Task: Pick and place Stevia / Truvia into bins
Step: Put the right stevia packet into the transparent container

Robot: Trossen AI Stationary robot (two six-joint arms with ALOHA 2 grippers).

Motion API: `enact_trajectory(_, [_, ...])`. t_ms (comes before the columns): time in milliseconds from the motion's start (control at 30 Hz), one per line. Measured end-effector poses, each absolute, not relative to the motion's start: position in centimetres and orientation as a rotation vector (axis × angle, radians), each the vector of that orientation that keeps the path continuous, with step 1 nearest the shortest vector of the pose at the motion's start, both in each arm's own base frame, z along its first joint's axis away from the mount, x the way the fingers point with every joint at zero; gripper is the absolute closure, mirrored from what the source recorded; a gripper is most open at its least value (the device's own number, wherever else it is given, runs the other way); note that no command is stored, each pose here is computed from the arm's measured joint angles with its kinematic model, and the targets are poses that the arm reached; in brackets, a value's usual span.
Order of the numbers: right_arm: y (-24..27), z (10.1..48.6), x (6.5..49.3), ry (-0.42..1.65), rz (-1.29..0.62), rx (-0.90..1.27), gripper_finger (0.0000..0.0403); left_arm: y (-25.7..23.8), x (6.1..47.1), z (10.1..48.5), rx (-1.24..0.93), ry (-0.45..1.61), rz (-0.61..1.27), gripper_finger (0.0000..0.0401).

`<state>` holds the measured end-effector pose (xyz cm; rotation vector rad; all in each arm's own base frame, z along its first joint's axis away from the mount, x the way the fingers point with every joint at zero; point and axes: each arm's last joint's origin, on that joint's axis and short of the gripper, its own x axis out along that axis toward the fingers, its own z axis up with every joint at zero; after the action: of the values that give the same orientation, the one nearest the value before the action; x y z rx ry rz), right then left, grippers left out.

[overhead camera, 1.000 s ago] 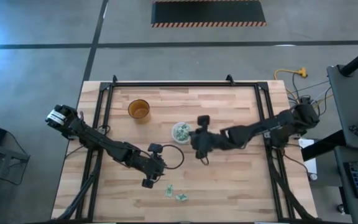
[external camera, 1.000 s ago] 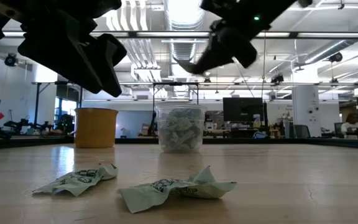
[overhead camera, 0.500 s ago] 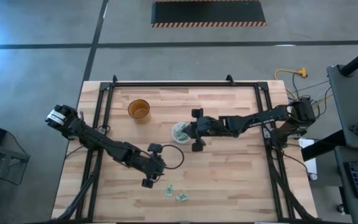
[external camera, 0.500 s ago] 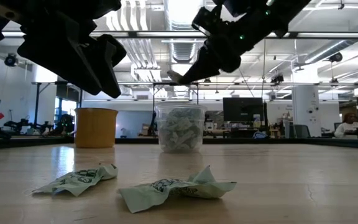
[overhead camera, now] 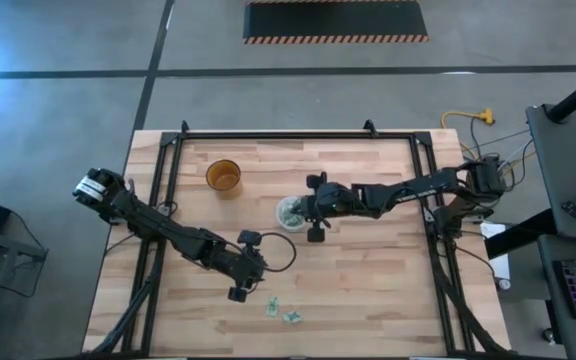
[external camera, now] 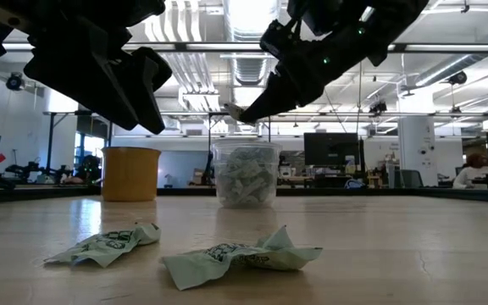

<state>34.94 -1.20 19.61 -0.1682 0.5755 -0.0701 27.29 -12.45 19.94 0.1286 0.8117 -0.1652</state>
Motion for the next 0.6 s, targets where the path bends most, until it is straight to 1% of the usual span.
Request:
enact_trajectory(267, [-1.6, 18.0, 35.5, 0.617, -0.042, -0.142, 0.039, -12.4, 27.3, 19.9, 0.128, 0.812, -0.165, 0.0234])
enact_trajectory(367, [-2.0, 18.1, 35.5, 0.612, -0.053, -0.111, 0.039, -12.4, 27.3, 19.9, 0.129, 0.812, -0.166, 0.0234])
enact_trajectory(600, [-2.2, 17.9, 35.5, 0.616, -0.005, -0.044, 0.039, -12.4, 27.3, 19.9, 0.128, 0.814, -0.169, 0.0234])
